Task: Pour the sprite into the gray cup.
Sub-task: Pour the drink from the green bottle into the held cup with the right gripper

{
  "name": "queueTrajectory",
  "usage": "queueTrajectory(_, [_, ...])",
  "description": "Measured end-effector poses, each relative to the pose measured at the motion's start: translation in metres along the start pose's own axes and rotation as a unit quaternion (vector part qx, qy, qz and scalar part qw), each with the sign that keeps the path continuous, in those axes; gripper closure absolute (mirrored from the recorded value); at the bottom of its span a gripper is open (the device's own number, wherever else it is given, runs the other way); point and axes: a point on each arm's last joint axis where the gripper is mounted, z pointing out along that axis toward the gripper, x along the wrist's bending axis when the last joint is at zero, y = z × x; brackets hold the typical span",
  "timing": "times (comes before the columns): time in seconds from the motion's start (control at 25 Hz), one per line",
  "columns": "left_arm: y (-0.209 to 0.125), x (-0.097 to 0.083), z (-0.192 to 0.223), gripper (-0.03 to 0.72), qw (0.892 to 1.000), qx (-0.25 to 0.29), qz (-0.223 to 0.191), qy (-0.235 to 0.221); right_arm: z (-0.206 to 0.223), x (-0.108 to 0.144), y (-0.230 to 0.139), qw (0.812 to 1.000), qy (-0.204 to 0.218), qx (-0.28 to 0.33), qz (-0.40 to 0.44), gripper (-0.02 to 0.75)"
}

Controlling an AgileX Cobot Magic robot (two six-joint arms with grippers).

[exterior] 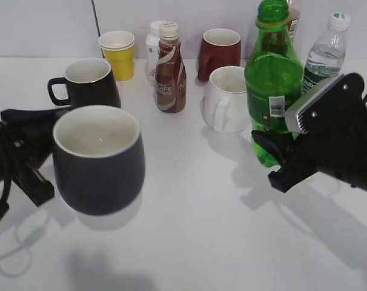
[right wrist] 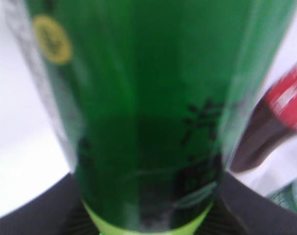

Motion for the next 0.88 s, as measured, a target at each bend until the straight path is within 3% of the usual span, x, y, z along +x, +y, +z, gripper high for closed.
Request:
queueTrajectory(0.24, [0.012, -0.019, 0.009, 0.641, 0.999, 0.010, 0.014, -0.042, -0.008, -0.012, 0.036, 0.998, -0.009, -0.011, -0.063, 0.399])
queueTrajectory(0.56, [0.026, -0.024, 0.021, 0.641, 0.998, 0.024, 0.024, -0.052, -0.008, -0.016, 0.052, 0.991, 0.009, 0.004, -0.136, 0.399])
queueTrajectory(0.88, [0.036, -0.025, 0.025, 0.641, 0.997, 0.045, 0.028, -0.048, -0.005, -0.028, 0.072, 0.973, -0.004, 0.033, -0.227, 0.399])
